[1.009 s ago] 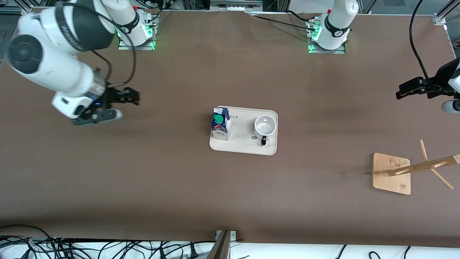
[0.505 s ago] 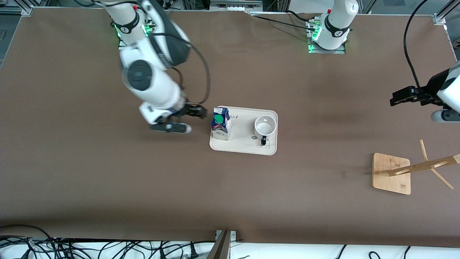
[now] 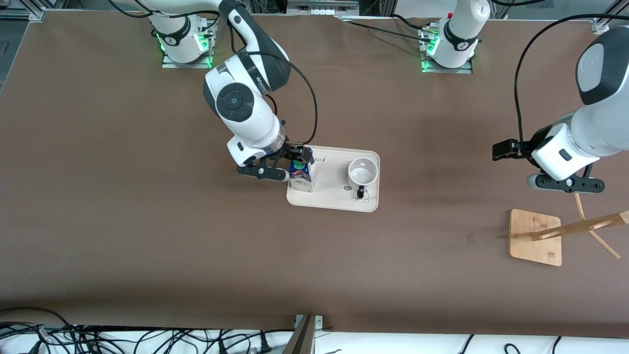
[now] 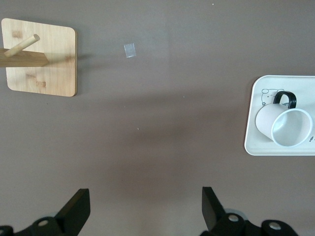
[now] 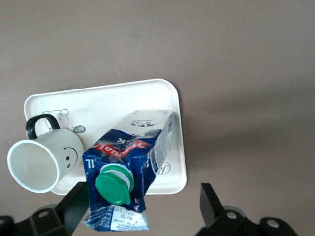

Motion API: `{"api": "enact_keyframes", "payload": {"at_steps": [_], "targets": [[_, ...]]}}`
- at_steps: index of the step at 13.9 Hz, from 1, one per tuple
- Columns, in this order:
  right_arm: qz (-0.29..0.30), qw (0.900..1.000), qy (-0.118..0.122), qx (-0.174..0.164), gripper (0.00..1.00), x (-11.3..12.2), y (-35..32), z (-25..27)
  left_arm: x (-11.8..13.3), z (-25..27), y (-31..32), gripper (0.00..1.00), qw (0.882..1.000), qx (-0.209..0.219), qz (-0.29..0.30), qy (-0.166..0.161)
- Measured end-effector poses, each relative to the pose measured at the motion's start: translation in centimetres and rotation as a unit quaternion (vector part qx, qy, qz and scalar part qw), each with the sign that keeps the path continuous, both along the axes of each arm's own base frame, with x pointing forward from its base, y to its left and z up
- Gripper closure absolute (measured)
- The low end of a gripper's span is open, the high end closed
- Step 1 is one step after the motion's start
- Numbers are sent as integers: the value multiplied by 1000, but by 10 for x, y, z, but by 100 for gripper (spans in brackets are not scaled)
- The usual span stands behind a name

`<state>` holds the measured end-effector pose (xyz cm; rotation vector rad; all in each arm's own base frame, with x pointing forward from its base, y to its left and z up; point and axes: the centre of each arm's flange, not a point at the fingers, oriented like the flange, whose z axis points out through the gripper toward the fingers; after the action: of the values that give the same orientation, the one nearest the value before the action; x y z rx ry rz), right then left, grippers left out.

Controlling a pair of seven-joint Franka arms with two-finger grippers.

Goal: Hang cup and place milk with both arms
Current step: 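Reach the right gripper to the blue milk carton on the tray, then close the right gripper on the milk carton while the left gripper approaches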

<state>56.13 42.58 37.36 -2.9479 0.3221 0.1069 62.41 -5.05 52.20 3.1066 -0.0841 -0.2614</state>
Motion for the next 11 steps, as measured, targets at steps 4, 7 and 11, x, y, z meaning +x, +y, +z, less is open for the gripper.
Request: {"api": "enact_keyframes", "payload": {"at_steps": [4,7,11], "targets": [[-3,1000,-7,8,0,-7,19,-16,3,-12,1,0,1000,1,1,9],[1,1000,-9,8,0,-16,36,-28,7,-28,0,0,1000,3,1,22],[11,1000,-12,2,26,-22,45,-41,11,-39,3,0,1000,5,3,30]]}}
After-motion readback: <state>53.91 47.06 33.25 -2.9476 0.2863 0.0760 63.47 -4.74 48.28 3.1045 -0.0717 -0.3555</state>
